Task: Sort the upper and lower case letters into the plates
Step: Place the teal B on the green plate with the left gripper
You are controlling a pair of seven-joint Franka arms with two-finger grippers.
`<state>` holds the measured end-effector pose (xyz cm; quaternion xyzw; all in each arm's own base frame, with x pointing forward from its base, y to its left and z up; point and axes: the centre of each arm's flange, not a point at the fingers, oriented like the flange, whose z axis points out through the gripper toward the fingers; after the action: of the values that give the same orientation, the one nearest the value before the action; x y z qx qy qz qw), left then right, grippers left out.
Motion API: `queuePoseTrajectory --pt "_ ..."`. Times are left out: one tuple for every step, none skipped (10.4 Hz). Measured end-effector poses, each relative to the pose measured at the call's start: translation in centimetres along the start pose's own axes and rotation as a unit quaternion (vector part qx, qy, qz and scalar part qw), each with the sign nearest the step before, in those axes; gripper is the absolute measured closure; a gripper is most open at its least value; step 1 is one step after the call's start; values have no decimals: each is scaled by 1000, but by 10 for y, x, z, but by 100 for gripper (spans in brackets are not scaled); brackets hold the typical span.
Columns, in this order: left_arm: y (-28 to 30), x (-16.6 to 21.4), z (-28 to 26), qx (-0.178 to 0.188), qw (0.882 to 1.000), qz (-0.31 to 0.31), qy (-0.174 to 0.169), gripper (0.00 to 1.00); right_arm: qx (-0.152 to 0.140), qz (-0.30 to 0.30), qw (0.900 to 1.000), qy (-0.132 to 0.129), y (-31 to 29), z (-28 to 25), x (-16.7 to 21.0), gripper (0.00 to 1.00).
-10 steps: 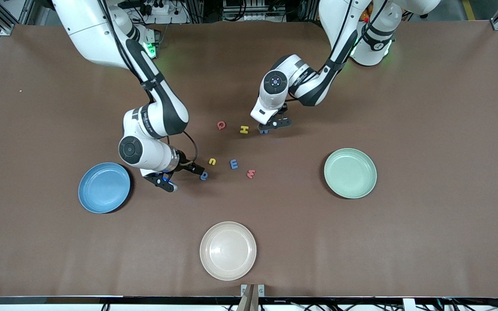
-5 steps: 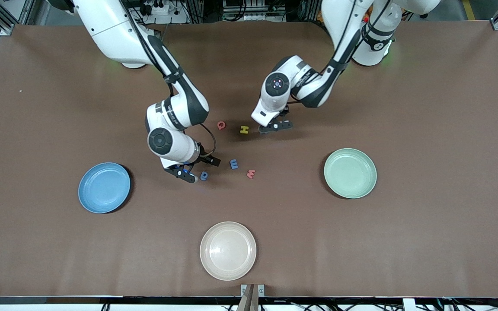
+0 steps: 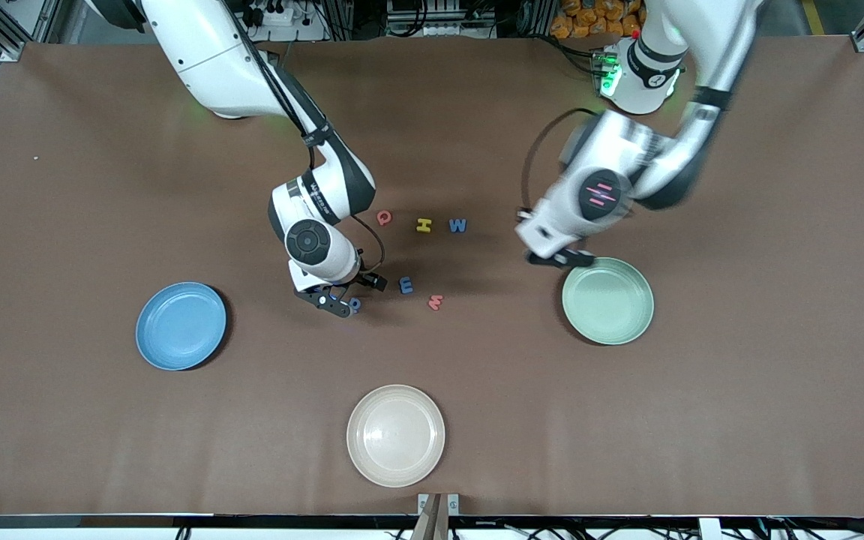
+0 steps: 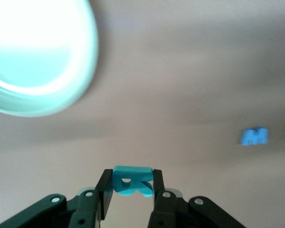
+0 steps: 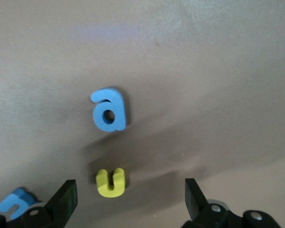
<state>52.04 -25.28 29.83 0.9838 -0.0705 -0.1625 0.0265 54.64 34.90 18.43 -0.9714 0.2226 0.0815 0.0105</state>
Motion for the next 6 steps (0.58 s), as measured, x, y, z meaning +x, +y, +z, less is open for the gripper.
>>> queuePoseTrajectory --pt "-45 16 6 5 1000 18 1 62 3 1 1000 3 -7 -1 -3 0" --pt "-76 31 18 20 999 29 5 62 3 -2 1000 4 -14 1 -7 0" --pt "-90 46 33 28 999 35 7 62 3 -10 1000 11 -20 4 -12 0" --pt "-89 57 48 29 999 39 5 62 0 -18 1000 19 -22 7 -13 0" --pt "-82 64 60 27 999 43 3 51 -3 -24 999 25 -21 9 -11 0" --pt "-77 67 62 26 999 46 3 37 -5 -30 999 27 -20 9 -9 0"
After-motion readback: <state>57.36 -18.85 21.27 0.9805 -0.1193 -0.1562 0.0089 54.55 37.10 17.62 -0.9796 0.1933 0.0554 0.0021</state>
